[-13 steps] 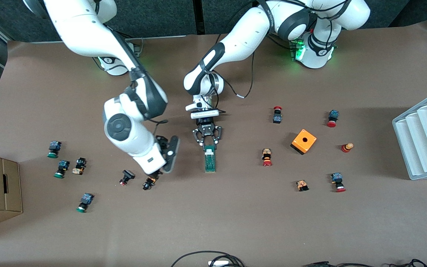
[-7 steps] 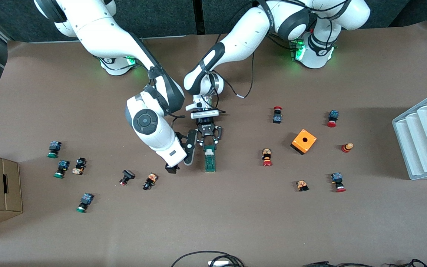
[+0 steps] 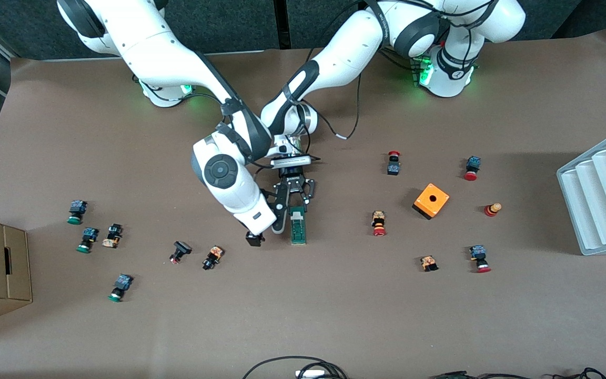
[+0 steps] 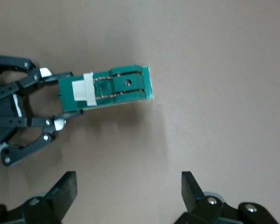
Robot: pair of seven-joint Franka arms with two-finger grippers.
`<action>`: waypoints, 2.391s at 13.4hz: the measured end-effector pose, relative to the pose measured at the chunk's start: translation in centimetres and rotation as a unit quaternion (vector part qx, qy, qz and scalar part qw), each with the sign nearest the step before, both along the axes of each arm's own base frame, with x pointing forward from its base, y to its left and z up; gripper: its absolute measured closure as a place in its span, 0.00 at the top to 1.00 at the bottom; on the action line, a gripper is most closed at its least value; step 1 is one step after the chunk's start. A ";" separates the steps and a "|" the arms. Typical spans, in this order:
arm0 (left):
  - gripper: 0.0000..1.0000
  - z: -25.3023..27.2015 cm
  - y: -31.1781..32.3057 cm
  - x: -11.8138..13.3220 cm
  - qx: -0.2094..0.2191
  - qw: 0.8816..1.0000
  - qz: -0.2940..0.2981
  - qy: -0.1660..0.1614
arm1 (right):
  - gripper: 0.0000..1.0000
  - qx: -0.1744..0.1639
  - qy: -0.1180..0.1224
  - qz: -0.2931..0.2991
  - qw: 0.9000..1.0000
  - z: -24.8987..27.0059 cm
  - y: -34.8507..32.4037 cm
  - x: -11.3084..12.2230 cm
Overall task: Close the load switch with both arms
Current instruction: 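Position the right gripper above the white lever of the switch, then press the white lever down with the right gripper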
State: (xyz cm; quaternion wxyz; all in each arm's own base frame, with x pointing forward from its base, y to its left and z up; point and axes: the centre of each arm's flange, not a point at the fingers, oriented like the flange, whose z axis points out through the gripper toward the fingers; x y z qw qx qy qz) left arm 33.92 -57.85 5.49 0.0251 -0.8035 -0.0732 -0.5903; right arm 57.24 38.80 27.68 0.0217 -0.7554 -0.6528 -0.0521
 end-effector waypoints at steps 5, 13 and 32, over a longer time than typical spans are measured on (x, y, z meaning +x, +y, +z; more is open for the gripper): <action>0.50 0.0 0.0 0.0 0.000 1.000 0.000 0.000 | 1.00 -0.007 -0.010 -0.010 1.000 -1.3 2.7 -1.7; 0.50 0.0 0.0 0.0 0.000 1.000 0.000 0.000 | 0.99 0.001 -0.025 -0.029 0.999 -2.9 5.4 -3.2; 0.50 0.0 0.0 0.0 0.000 1.000 0.000 0.000 | 0.99 0.011 -0.047 -0.023 0.999 -6.0 6.4 -3.2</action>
